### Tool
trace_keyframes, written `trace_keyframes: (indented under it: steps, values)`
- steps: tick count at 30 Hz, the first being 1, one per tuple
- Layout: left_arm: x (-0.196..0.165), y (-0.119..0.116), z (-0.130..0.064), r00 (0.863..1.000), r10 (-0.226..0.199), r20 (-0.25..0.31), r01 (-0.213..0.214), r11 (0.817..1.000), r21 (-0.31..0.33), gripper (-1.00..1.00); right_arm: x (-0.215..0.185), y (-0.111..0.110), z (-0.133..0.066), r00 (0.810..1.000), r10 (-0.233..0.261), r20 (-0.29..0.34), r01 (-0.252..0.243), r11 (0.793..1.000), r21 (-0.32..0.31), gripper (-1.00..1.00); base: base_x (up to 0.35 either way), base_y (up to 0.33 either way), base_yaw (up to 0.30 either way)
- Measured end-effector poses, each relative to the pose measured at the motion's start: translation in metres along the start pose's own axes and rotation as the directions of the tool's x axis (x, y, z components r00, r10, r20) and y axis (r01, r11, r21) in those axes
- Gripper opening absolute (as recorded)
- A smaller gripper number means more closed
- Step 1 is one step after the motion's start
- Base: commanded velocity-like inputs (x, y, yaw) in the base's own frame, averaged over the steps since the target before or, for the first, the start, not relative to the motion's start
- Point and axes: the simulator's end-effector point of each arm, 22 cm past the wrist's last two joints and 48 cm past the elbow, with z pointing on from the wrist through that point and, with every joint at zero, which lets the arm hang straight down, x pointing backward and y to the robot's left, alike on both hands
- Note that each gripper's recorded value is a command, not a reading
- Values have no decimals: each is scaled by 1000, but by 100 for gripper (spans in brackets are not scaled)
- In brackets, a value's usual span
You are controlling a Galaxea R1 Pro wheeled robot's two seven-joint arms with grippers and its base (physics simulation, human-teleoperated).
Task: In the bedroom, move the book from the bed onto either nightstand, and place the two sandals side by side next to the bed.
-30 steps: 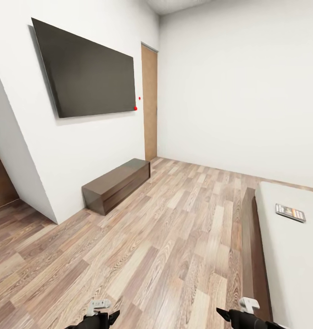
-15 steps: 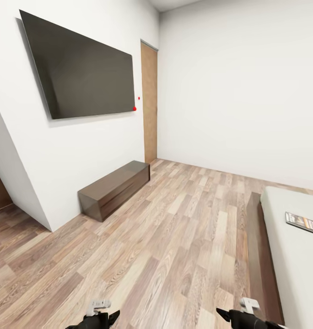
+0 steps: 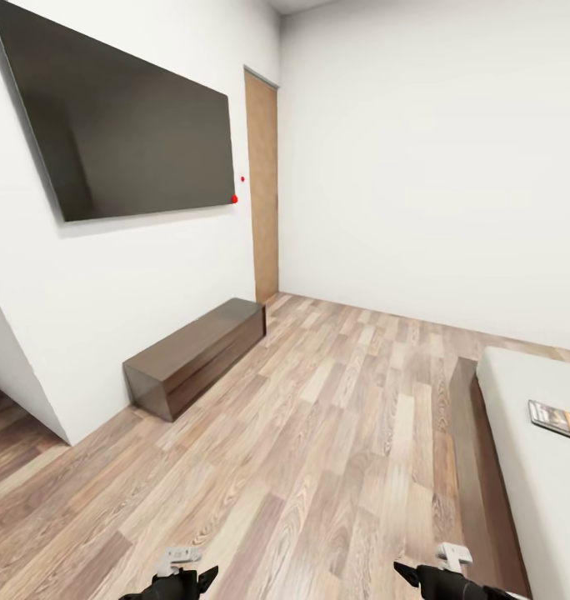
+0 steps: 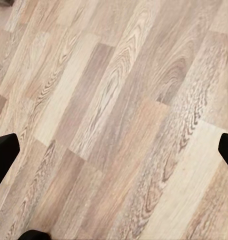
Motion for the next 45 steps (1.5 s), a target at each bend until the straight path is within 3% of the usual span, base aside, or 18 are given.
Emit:
trace_keyframes:
  steps: [16,27,45]
  values:
    - [0,0,0,1000,0,0,0,1000,0,100,-1,0,0,1000,0,2,0,1000,0,100,318,0,-275]
    - [0,1,0,1000,-1,0,1,1000,-2,100,-1,0,0,1000,0,2,0,1000,0,100,63,6,-247]
    - [0,1,0,1000,-1,1,1,1000,0,100,-1,0,0,1000,1,2,-1,1000,1,100,238,167,-23]
